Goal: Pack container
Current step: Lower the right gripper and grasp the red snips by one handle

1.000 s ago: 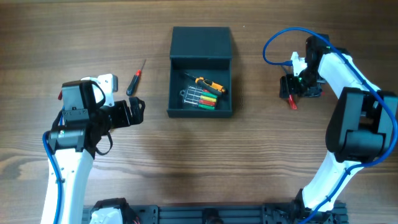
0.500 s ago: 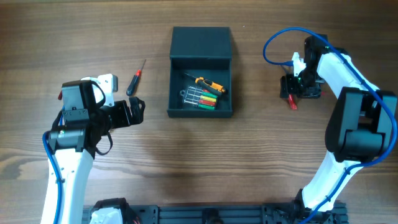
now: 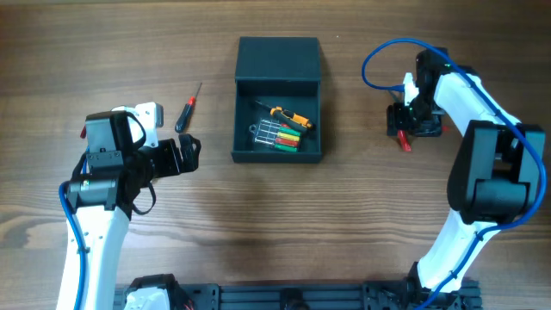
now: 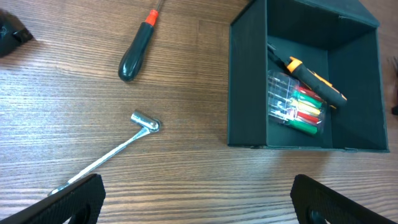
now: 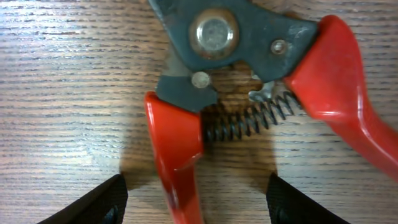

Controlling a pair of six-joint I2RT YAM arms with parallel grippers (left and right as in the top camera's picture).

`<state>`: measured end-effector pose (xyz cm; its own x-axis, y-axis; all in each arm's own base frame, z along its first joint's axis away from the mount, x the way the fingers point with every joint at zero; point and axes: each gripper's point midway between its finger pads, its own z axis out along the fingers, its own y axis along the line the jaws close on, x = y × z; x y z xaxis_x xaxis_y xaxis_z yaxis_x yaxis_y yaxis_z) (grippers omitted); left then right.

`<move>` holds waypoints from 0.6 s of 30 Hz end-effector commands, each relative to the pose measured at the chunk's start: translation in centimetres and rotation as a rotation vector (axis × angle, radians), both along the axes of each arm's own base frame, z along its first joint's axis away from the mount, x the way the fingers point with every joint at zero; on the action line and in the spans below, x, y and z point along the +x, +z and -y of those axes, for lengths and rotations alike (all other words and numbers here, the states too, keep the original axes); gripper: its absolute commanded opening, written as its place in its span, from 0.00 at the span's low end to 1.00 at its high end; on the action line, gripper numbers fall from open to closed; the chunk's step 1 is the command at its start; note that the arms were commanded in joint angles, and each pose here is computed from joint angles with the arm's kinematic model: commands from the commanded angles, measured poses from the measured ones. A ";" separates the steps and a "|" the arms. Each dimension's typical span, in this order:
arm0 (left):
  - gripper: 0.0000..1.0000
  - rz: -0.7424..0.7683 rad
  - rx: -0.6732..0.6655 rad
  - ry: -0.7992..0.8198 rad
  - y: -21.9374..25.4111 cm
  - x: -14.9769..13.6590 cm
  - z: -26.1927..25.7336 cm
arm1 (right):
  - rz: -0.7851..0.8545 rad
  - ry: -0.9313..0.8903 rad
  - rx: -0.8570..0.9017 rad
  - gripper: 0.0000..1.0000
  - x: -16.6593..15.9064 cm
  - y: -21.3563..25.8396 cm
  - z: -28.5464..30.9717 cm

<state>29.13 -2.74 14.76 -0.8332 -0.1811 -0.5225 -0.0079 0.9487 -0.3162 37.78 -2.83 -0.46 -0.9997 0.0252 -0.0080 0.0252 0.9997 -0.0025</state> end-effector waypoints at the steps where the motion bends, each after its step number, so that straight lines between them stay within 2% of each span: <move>1: 1.00 0.022 -0.002 -0.014 0.7 0.4 0.1 | -0.056 0.006 0.020 0.69 -0.9 -2.1 -1.5; 7: 1.00 0.022 -0.003 -0.014 0.7 0.4 0.1 | -0.056 0.006 0.020 0.48 -0.9 -2.1 -1.5; 13: 1.00 0.022 -0.002 -0.014 0.7 0.4 0.1 | -0.057 0.006 0.020 0.34 -0.9 -2.1 -1.5; 18: 1.00 0.022 -0.002 -0.014 0.7 0.4 0.1 | -0.057 0.007 0.020 0.27 -0.9 -2.1 -1.5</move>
